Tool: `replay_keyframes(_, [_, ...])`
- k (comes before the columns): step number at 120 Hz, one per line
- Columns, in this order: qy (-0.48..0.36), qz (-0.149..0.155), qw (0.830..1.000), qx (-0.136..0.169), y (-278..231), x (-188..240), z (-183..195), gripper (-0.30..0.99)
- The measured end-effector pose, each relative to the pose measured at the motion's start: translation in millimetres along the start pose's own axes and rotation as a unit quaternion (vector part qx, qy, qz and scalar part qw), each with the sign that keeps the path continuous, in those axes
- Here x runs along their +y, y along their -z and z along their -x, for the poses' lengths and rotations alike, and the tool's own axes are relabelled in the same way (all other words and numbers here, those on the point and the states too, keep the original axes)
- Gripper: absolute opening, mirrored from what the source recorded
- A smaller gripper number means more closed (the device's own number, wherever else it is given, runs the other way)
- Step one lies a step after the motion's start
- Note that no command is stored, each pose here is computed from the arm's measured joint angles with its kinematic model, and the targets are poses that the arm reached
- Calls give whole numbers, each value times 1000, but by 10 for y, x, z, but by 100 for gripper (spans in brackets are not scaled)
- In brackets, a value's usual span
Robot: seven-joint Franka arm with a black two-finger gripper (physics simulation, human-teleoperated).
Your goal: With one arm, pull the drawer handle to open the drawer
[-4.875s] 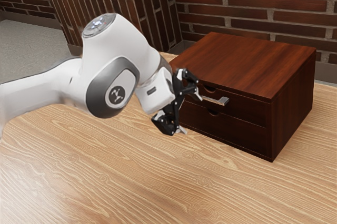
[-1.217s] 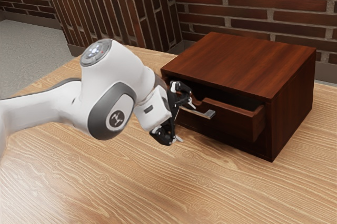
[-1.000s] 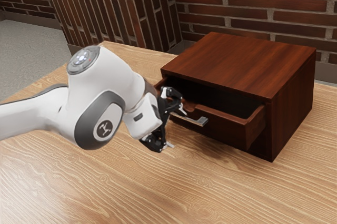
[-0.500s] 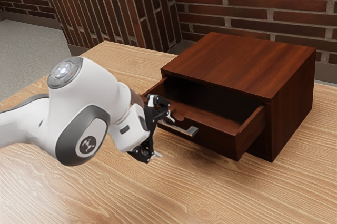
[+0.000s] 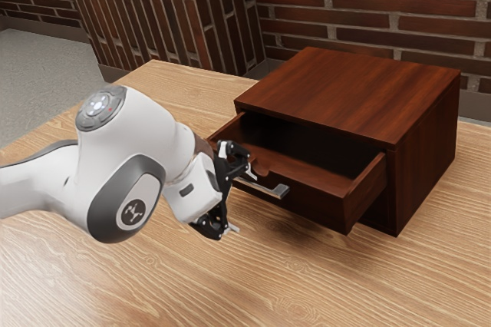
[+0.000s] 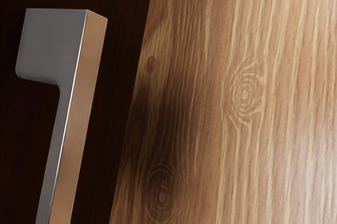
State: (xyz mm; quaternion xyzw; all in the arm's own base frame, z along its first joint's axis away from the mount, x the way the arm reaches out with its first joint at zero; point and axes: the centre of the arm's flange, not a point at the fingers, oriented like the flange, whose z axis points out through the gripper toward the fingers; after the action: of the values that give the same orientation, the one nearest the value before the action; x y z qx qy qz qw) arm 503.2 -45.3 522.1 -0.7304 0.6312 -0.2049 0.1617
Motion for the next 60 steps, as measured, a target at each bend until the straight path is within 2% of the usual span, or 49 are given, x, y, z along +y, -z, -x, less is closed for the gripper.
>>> replay_keyframes(60, [8, 1, 1000, -12, 109, 253, 25, 69])
